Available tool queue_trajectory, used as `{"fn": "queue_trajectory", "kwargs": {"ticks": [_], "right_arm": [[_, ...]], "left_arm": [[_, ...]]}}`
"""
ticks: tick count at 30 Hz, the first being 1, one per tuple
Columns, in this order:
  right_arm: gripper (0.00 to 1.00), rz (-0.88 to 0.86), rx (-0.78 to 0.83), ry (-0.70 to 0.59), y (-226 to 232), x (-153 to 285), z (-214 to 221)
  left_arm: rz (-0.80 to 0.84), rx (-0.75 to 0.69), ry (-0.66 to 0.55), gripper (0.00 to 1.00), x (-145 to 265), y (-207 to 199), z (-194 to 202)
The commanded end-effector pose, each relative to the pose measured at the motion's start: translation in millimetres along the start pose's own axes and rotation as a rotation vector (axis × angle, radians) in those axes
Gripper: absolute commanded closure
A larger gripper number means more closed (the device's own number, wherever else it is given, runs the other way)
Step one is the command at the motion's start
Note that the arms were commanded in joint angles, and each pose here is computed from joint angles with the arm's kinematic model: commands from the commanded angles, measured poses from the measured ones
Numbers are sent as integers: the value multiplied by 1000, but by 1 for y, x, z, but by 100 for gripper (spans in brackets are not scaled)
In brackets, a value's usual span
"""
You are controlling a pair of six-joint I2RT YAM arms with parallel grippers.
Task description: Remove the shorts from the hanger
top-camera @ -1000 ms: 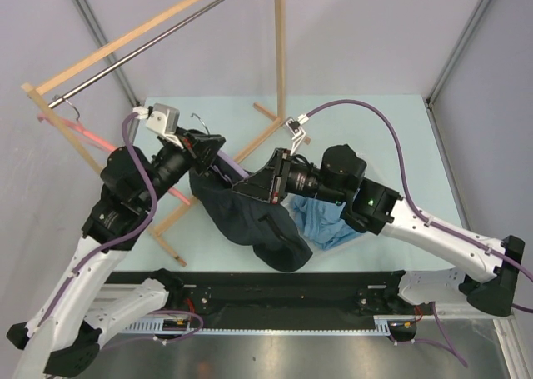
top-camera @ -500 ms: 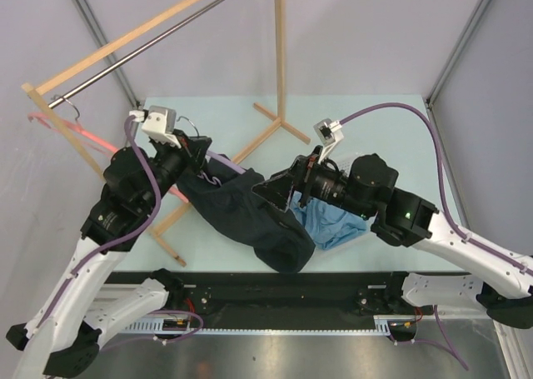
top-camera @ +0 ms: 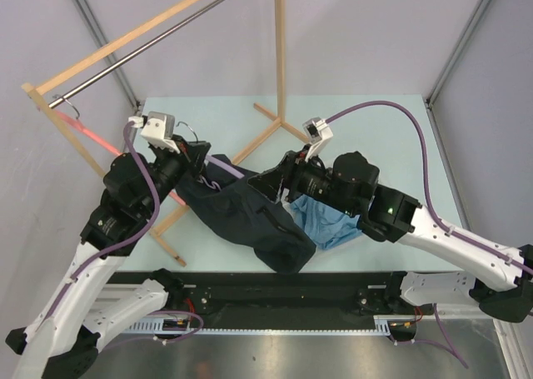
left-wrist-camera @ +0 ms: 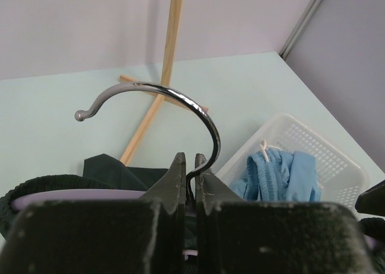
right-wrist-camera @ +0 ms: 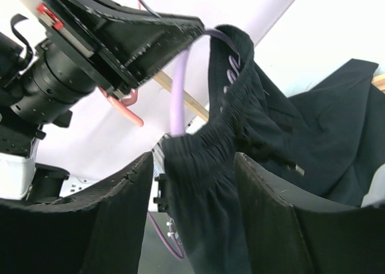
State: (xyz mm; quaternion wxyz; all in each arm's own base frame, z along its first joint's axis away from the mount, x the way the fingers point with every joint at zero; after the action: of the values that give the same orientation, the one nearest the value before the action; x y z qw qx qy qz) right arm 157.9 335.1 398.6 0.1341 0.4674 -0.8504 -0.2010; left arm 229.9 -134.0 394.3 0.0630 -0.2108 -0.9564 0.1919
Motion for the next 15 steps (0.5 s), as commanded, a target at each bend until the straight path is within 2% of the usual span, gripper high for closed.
{"fn": "queue_trajectory", "kwargs": {"ticks": [1, 6, 7, 10, 11, 12, 14, 15], "right_arm": [[42, -34, 10, -88, 14, -5, -27], [48, -45, 7, -87, 16, -11, -27], [55, -41, 5, -88, 16, -12, -26], [64, -40, 6, -90, 16, -12, -27], [69, -41, 5, -90, 16, -12, -27], [79, -40, 5, -92, 16, -11, -28], [90, -27, 7, -84, 14, -9, -26], [100, -24, 8, -88, 14, -6, -28]], "left_arm": [[57, 42, -83, 100, 3, -12, -19], [66, 52, -87, 100, 5, -14, -20], [66, 52, -86, 100, 4, -14, -20], [72, 57, -86, 100, 5, -15, -22], [74, 58, -87, 100, 5, -16, -22], [74, 59, -92, 100, 6, -16, -24], [63, 66, -97, 100, 6, -15, -25], [40, 70, -104, 100, 5, -11, -26]]}}
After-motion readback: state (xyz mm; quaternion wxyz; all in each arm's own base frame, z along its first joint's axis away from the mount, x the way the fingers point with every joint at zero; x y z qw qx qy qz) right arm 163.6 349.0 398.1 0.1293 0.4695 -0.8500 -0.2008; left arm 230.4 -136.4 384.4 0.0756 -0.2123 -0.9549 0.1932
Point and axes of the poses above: each gripper's point midway between its finger pads, its own x axis back along the fingers, its own y axis along the line the jaws close on, z = x × y, the point moved 2 cm from there along x, back along the fingers, and after that the axes turned 10 degrees about x, right-handed, at the moved point
